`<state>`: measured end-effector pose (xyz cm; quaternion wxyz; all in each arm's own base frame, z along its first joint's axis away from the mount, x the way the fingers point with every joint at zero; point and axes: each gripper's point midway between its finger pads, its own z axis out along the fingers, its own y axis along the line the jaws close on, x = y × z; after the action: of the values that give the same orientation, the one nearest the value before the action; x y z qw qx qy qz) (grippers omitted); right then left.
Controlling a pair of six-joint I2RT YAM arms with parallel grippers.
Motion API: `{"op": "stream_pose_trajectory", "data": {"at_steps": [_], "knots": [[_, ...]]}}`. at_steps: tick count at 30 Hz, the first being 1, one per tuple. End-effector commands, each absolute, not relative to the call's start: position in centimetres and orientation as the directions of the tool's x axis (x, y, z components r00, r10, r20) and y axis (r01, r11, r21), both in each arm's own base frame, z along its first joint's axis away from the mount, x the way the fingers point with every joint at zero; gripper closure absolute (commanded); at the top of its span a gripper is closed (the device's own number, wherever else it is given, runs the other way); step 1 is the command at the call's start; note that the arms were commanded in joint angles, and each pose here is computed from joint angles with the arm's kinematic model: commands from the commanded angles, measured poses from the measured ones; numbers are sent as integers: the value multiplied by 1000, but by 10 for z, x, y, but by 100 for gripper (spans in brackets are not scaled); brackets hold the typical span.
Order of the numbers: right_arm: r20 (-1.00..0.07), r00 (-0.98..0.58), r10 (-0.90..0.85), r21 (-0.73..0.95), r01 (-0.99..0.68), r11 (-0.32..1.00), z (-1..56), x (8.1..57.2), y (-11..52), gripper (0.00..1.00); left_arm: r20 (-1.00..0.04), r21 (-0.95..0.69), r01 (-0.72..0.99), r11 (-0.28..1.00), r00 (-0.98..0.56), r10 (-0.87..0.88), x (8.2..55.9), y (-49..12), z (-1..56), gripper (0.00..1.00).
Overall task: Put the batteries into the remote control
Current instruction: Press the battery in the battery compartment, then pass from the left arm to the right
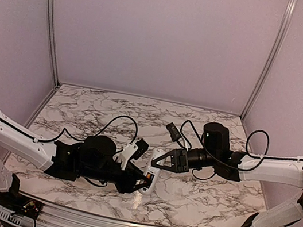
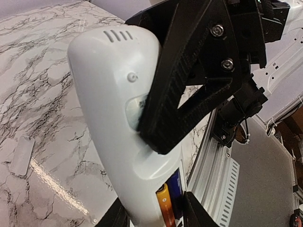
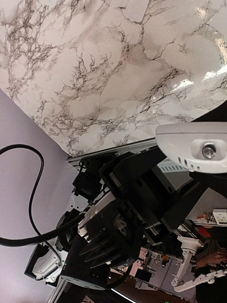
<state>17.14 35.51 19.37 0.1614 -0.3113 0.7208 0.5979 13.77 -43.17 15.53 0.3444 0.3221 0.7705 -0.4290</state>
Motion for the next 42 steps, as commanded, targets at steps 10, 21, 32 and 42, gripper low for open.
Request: {"op": "stream_pose_trajectory", "data": {"at_steps": [10,21,32,42], "knots": [[-622,-762,-183,752,-645,132,204,199,340,100,-835,-373,789,487,-515,195,168,-419,171,28],[-547,-837,-5,772,-508,382,154,259,256,100,-740,-150,660,736,-568,359,265,-365,124,26],[-484,-875,5,789,-434,434,116,262,247,100,-589,32,720,693,-547,595,298,-393,71,29],[-455,-890,0,795,-406,450,99,263,249,100,-488,77,756,650,-540,686,308,-409,32,35]]}}
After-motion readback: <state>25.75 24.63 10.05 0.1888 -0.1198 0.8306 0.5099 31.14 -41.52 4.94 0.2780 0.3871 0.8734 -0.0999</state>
